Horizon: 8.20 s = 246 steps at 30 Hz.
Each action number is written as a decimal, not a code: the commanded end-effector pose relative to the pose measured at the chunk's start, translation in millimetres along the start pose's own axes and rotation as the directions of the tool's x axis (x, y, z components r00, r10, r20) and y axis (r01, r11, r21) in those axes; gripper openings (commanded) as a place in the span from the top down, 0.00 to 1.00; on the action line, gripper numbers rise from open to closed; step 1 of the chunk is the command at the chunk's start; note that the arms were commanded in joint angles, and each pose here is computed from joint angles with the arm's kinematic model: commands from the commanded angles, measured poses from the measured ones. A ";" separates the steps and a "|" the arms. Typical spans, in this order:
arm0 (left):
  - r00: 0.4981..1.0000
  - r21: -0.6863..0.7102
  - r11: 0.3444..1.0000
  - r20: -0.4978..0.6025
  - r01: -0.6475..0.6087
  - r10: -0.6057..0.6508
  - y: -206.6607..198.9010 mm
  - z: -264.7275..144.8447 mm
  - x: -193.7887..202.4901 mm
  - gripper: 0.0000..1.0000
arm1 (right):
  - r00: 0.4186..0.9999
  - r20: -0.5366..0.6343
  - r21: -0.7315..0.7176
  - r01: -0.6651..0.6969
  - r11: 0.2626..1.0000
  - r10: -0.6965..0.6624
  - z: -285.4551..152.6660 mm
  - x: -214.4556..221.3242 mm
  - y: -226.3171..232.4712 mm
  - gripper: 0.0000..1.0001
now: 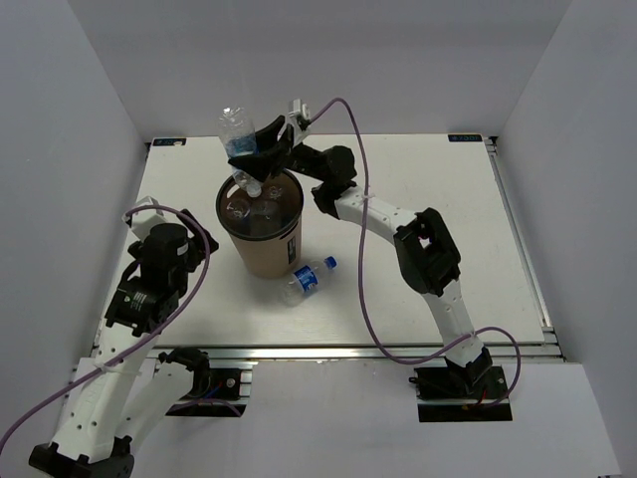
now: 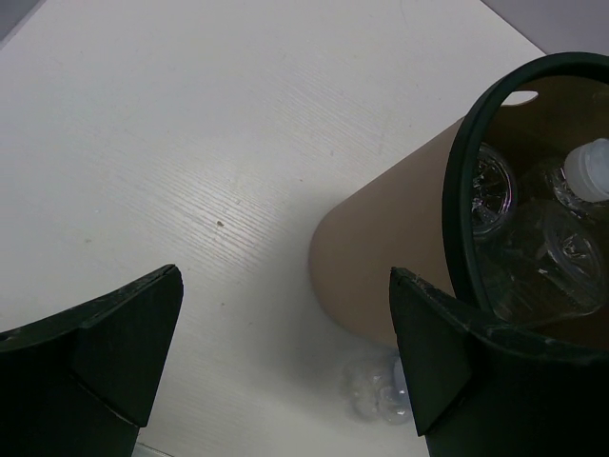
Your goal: Put the plastic bottles in the bin
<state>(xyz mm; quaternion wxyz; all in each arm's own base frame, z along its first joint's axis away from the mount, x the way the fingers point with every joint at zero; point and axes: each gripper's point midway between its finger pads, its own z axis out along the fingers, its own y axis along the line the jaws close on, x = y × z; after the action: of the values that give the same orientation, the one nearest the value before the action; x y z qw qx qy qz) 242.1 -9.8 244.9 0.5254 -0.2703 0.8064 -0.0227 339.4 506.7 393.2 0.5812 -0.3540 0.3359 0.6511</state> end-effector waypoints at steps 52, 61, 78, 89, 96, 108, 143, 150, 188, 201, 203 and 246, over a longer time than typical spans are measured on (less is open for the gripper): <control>0.999 -0.013 1.000 0.037 -0.026 0.026 0.7 -1.7 -12.7 0.02 | 0.939 -0.201 0.052 0.293 0.955 -0.277 -13.2 -37.4 23.9 0.12; 0.998 0.006 0.998 0.005 -0.058 0.058 -2.9 5.5 -1.3 0.02 | 0.919 -0.339 0.100 0.249 0.963 -0.202 -29.6 13.0 -0.1 0.60; 0.998 0.095 0.994 0.004 -0.058 0.058 -13.0 -9.2 -6.3 0.02 | 0.785 -0.619 0.406 0.290 0.866 0.027 -119.8 110.5 -40.3 0.46; 0.996 0.477 0.879 0.080 -0.013 -0.029 -107.9 -51.2 -75.4 0.02 | 0.886 -0.448 0.270 0.264 0.926 -0.121 -20.5 -27.5 -2.9 0.11; 0.997 0.616 0.788 -0.070 0.013 0.038 -142.3 -45.8 -36.9 0.02 | 0.910 -0.389 0.337 0.287 0.897 -0.145 -34.6 -123.6 22.9 0.11; 0.944 0.770 0.637 -0.239 0.042 0.227 -129.9 -64.6 86.5 0.02 | 0.931 -0.359 0.566 0.155 0.809 0.073 -194.1 -93.7 52.0 0.11; 0.969 0.227 0.946 -0.036 -0.232 0.246 -185.8 86.2 -48.7 0.02 | 0.912 -0.398 0.656 0.205 0.726 0.103 -246.6 -93.0 29.4 0.11; 0.947 0.453 0.845 -0.002 -0.285 0.321 -241.5 30.5 -56.0 0.02 | 0.903 -0.409 0.703 0.220 0.676 0.131 -263.3 -89.2 32.3 0.11; 0.596 0.573 0.639 -0.297 -0.513 0.746 -211.4 47.1 233.3 0.65 | 0.935 -0.312 0.915 0.248 0.317 0.168 -384.0 -65.3 79.6 0.11; 0.948 0.126 0.950 -0.112 -0.285 0.299 -210.2 90.9 -57.6 0.62 | 0.933 -0.313 0.921 0.252 0.297 0.178 -389.3 -62.7 77.2 0.11; 0.949 0.091 0.955 -0.117 -0.282 0.291 -201.5 98.5 -67.3 0.61 | 0.934 -0.311 0.924 0.253 0.288 0.176 -390.7 -63.6 76.5 0.11; 0.987 -0.228 0.972 0.130 -0.057 0.089 -67.9 72.2 -208.3 0.02 | 0.935 -0.305 0.935 0.257 0.245 0.183 -397.7 -66.0 74.5 0.11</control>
<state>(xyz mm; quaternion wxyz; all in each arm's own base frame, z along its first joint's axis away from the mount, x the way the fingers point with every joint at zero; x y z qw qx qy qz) 412.4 -18.5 409.7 0.5525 -0.2210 0.8008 0.0680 298.3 127.0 232.9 0.6093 -0.0453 0.7639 0.2078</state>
